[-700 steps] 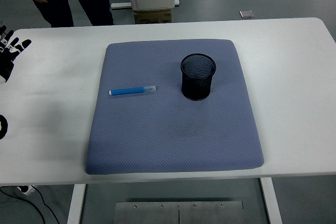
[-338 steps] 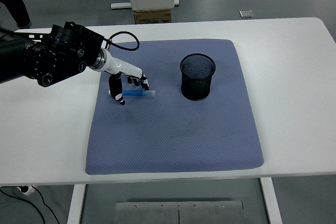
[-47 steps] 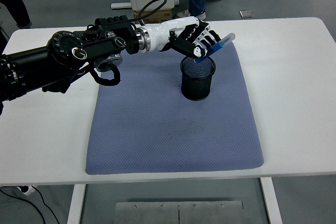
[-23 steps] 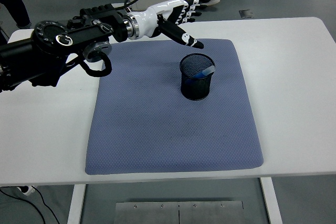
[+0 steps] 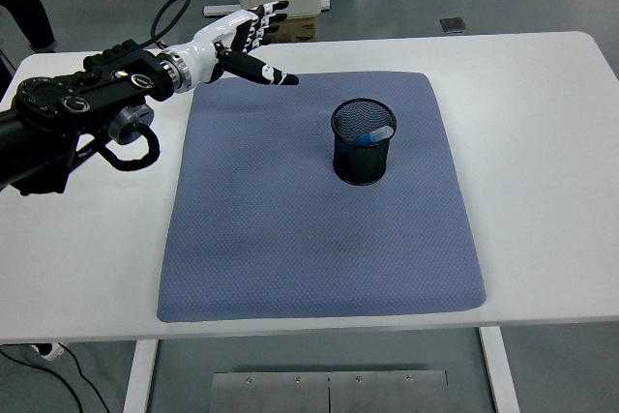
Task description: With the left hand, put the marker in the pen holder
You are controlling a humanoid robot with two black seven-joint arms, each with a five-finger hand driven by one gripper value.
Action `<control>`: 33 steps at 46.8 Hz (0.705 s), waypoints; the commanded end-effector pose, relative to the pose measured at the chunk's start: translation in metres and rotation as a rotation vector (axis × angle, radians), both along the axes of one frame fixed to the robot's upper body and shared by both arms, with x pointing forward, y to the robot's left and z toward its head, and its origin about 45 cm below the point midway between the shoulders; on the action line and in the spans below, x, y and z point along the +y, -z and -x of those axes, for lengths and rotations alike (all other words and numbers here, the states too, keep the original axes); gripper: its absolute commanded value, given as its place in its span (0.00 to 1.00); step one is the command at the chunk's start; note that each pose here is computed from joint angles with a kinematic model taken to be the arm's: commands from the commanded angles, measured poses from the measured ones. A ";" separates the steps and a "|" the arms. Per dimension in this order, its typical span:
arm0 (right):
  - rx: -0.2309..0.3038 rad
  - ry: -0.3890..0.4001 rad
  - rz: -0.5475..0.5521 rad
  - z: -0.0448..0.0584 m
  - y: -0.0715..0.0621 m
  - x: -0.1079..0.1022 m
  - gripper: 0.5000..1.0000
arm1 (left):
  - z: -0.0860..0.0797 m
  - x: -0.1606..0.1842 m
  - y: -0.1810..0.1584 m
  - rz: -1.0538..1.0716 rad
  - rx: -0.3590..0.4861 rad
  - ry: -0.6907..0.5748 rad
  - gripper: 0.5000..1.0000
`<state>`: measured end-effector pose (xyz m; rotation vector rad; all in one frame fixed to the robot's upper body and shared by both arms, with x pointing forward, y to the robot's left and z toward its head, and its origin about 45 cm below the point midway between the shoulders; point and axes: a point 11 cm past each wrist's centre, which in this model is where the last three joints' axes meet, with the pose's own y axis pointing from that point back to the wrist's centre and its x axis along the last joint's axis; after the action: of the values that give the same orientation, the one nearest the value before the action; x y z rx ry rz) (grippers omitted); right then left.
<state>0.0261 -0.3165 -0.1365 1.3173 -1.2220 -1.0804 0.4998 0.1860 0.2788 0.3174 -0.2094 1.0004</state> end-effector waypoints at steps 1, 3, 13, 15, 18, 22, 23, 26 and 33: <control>0.000 0.001 0.000 0.000 0.000 0.000 1.00 | 0.001 0.013 0.002 0.047 -0.036 -0.017 1.00; 0.000 -0.001 0.000 0.000 0.000 0.000 1.00 | 0.000 0.026 -0.004 0.069 -0.064 -0.036 1.00; 0.000 -0.001 0.000 0.000 0.000 0.000 1.00 | -0.005 0.044 -0.016 0.282 -0.052 -0.124 1.00; 0.000 -0.001 0.000 0.000 0.000 0.000 1.00 | -0.004 0.049 -0.013 0.335 -0.040 -0.154 1.00; 0.000 -0.001 0.000 0.000 0.000 0.000 1.00 | -0.003 0.054 -0.008 0.399 -0.024 -0.191 1.00; 0.000 0.001 0.000 0.000 0.000 0.000 1.00 | 0.000 0.062 0.000 0.478 -0.007 -0.237 1.00; 0.000 0.001 0.000 0.000 0.000 0.000 1.00 | 0.000 0.064 0.001 0.499 -0.003 -0.249 1.00; 0.000 -0.001 0.000 0.000 0.000 0.000 1.00 | 0.001 0.072 0.006 0.557 0.008 -0.287 1.00; 0.000 0.001 0.000 0.000 0.000 0.000 1.00 | 0.012 0.096 0.030 0.643 0.051 -0.369 1.00</control>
<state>0.0260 -0.3164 -0.1366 1.3173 -1.2220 -1.0806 0.4930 0.2699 0.2590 -0.2022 0.1942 1.3349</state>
